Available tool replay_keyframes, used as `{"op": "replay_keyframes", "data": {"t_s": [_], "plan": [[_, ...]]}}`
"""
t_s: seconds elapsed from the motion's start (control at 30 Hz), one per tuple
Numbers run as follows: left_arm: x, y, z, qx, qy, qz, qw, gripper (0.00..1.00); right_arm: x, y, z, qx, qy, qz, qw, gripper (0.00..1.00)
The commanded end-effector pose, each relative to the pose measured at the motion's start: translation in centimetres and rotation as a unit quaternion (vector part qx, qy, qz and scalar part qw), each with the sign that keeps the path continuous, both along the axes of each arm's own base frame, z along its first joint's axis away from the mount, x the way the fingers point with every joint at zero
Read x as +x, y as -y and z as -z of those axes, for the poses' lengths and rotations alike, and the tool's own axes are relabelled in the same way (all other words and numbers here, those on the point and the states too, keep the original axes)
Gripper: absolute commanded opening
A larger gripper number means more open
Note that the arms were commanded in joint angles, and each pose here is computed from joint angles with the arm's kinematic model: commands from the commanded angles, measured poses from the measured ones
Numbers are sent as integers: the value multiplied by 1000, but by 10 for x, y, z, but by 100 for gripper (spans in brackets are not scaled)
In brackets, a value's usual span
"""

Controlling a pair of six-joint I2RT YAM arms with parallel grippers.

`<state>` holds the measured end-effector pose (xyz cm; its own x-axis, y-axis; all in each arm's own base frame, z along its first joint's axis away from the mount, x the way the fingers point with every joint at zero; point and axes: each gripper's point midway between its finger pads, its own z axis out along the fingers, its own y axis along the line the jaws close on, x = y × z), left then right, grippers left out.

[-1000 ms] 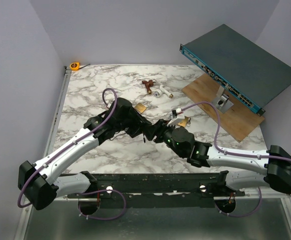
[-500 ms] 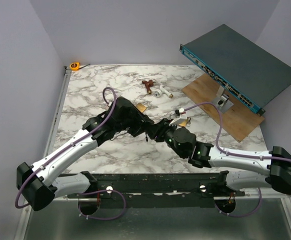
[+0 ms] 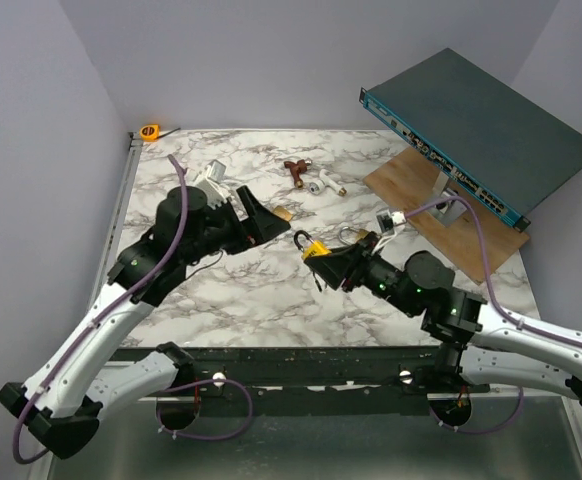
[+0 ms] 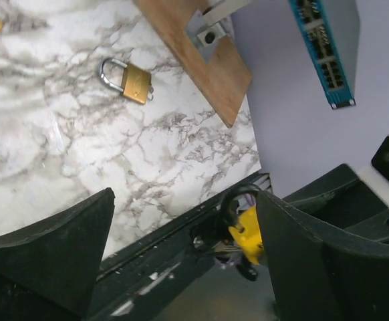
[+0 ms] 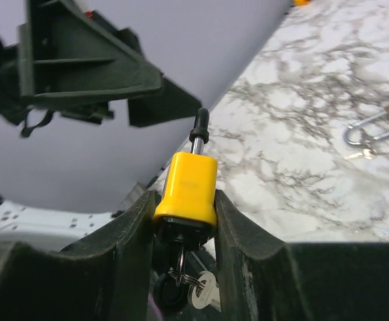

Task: Lock with the key
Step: Lock the lock.

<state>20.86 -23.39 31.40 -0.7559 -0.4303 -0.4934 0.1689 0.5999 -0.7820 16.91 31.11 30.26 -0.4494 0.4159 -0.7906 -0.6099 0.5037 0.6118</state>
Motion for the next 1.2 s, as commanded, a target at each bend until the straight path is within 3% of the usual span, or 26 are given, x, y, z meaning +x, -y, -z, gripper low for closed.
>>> {"op": "replay_keyframes", "data": {"t_s": [0.0,0.2,0.37,0.47,0.63,0.97,1.17], "plan": [[-27,-10,-42,28,176,126,976,83,-53,-1,-58,2,77,-144,987,1],[-99,2,-90,-44,285,313,905,72,-99,-1,-95,12,110,-263,958,1],[-130,-3,-109,-71,331,366,867,65,-107,-1,-98,-1,109,-288,951,1],[-141,-5,-115,-82,339,384,855,59,-114,-1,-101,1,112,-305,946,1],[-156,-8,-117,-96,332,414,842,54,-124,3,-111,10,122,-326,937,1],[-153,-4,-101,-93,295,427,850,45,-135,-2,-123,18,133,-363,922,1],[-161,-3,-104,-107,284,444,843,39,-129,-9,-114,-2,129,-358,925,1]]}}
